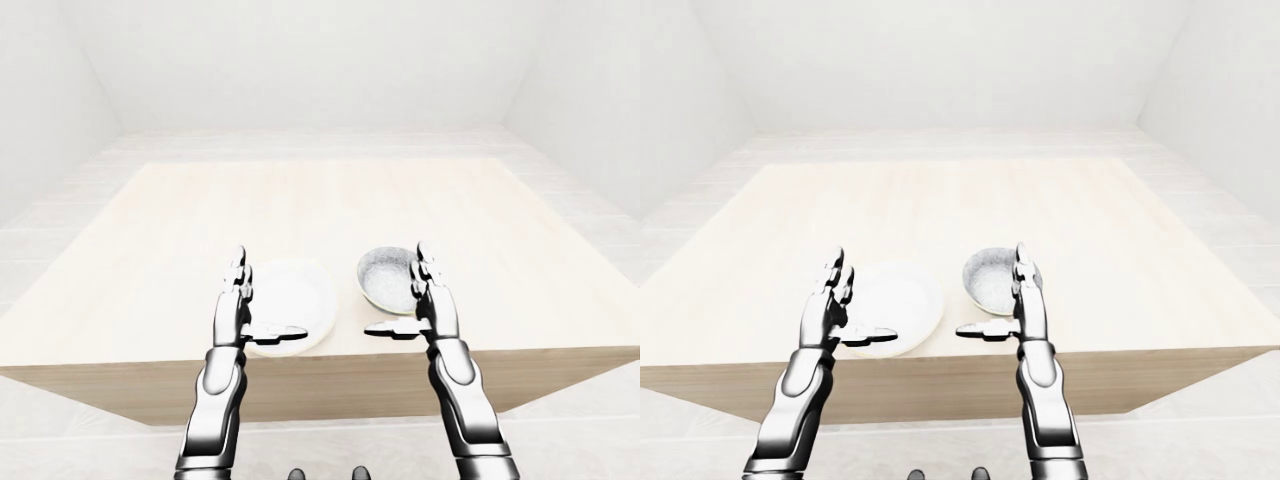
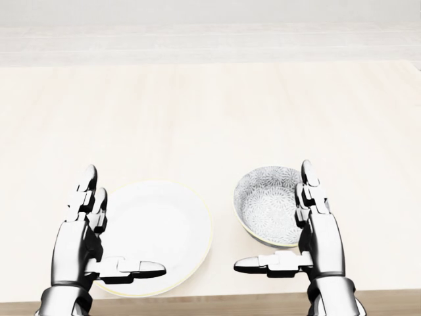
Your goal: Put the bowl on the plate.
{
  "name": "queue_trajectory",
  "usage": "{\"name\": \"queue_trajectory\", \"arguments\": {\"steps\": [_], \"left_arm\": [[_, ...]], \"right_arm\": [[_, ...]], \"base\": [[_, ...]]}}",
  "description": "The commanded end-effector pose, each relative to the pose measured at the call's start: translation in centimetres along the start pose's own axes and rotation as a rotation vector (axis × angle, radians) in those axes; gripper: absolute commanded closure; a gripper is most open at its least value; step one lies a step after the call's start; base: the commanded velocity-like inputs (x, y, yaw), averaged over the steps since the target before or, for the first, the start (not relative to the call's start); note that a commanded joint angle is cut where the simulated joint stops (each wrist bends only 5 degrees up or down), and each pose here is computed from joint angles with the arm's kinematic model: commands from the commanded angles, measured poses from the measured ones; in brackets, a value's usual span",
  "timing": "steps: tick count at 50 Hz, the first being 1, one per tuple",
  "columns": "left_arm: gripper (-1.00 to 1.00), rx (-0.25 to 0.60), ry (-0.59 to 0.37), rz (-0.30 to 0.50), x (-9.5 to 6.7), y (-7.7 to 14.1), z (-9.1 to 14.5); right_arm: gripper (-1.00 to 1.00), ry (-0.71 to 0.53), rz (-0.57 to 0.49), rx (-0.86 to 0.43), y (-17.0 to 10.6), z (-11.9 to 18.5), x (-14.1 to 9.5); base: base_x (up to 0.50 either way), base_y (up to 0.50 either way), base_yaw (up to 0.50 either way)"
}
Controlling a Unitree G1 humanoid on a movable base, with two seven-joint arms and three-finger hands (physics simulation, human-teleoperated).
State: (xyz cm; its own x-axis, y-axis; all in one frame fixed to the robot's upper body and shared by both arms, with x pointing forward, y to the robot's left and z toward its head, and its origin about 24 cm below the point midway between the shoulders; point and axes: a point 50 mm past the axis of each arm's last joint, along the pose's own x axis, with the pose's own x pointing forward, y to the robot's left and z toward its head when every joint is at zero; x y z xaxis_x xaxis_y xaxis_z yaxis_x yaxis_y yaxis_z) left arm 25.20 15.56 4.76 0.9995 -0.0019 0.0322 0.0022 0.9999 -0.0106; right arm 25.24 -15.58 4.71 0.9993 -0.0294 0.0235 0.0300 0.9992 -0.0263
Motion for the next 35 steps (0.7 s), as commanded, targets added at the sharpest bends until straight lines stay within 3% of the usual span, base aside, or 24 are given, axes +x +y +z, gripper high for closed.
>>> {"name": "queue_trajectory", "arguments": {"steps": [1,5,6,8,11,17,26,35], "left_arm": [[-1.00,-0.004,-0.006,0.005,-0.3,1.2,1.1],[-1.00,-0.025,-0.030,-0.011,-0.5,1.5,2.1],[-1.00,-0.036,-0.070,-0.012,-0.7,2.1,3.0],[-1.00,-0.035,-0.086,-0.006,-0.7,2.2,3.4],[-1.00,-0.038,-0.192,0.038,-0.8,3.1,5.8],[-1.00,-0.028,-0.258,0.048,-1.0,3.4,7.4],[-1.00,-0.010,-0.313,0.077,-1.2,3.9,8.6],[-1.00,-0.001,-0.296,0.077,-0.6,4.1,8.3]], "right_arm": [[-1.00,-0.003,0.023,0.004,-0.5,0.9,0.2],[-1.00,-0.023,0.020,-0.002,-0.5,1.7,0.1],[-1.00,-0.129,0.014,-0.035,-0.5,4.2,-0.7],[-1.00,-0.142,0.017,-0.036,-0.5,4.5,-0.7],[-1.00,-0.203,0.016,-0.051,-0.7,5.9,-0.9],[-1.00,-0.284,0.016,-0.055,-0.9,7.7,-1.5],[-1.00,-0.319,0.030,-0.074,-1.0,8.6,-1.5],[-1.00,-0.347,-0.007,-0.062,-1.9,9.2,-1.3]], "base": [[0.00,0.00,0.00],[0.00,0.00,0.00],[0.00,0.00,0.00],[0.00,0.00,0.00],[0.00,0.00,0.00],[0.00,0.00,0.00],[0.00,0.00,0.00],[0.00,0.00,0.00]]}}
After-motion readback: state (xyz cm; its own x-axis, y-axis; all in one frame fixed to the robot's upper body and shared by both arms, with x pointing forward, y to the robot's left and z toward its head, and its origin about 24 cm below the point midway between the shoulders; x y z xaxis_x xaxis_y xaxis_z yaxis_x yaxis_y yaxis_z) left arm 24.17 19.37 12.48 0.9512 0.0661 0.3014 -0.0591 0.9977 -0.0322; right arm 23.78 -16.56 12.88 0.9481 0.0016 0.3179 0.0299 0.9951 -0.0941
